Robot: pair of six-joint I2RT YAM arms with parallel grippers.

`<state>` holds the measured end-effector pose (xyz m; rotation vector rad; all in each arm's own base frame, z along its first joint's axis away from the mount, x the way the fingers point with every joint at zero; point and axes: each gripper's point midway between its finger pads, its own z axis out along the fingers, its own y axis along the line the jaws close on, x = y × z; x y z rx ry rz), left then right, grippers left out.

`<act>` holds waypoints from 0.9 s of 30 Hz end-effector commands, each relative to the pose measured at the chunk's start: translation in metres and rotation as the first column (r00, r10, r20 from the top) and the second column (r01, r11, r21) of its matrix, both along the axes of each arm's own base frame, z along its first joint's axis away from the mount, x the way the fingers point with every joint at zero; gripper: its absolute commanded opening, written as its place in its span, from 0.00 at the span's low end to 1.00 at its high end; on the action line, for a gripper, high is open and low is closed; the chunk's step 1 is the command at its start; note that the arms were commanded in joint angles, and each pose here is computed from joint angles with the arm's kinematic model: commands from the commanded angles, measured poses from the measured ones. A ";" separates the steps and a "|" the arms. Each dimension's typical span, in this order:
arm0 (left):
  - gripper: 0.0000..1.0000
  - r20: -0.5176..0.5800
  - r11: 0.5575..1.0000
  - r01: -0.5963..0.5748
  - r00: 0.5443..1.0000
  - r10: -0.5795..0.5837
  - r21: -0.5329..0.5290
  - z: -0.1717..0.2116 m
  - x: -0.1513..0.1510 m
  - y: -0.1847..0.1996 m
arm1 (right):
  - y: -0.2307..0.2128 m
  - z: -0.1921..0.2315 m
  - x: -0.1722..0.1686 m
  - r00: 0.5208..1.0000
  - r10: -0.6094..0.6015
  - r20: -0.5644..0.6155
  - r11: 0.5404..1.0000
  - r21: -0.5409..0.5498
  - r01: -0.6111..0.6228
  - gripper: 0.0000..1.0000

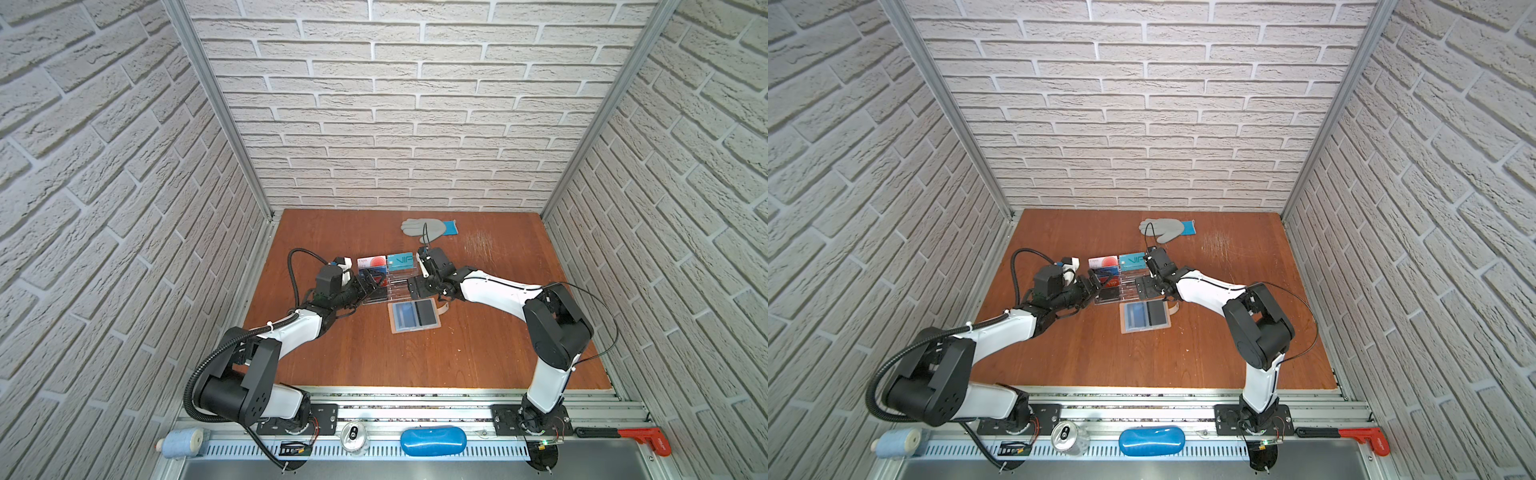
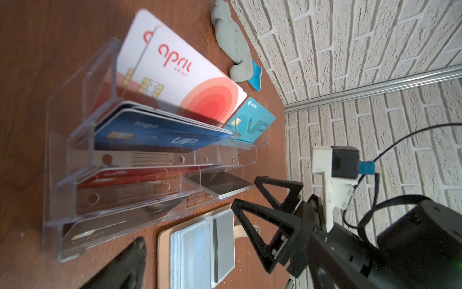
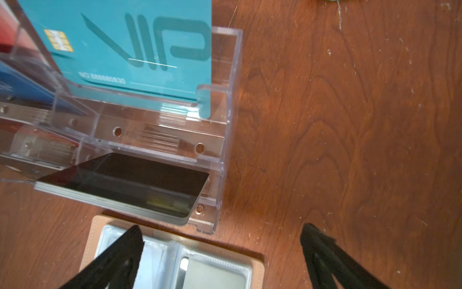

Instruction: Take the credit cards out of the card holder

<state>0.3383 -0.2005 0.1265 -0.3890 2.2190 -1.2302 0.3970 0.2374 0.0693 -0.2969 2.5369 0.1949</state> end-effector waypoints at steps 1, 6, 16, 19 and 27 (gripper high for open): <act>0.98 0.056 1.000 0.004 0.998 -0.005 0.011 0.013 0.002 0.000 | 0.005 0.014 0.013 0.999 -0.016 0.048 1.000 -0.004 0.016 0.99; 0.98 0.059 1.000 0.005 0.998 -0.006 0.012 0.014 0.003 -0.001 | 0.001 0.018 0.028 0.995 -0.069 0.069 0.997 -0.036 0.072 0.99; 0.98 0.072 0.999 0.001 0.997 -0.004 0.037 0.019 -0.001 0.004 | 0.003 0.023 0.040 0.993 -0.081 0.084 0.995 -0.045 0.085 0.99; 0.98 0.079 0.999 0.006 0.997 -0.010 0.041 0.023 -0.002 0.003 | 0.004 0.030 0.036 0.993 -0.078 0.087 0.996 -0.024 0.081 1.00; 0.98 0.099 0.997 0.016 0.995 -0.023 0.074 0.026 -0.014 -0.003 | -0.020 0.050 0.009 0.985 -0.145 0.092 0.989 -0.003 0.146 1.00</act>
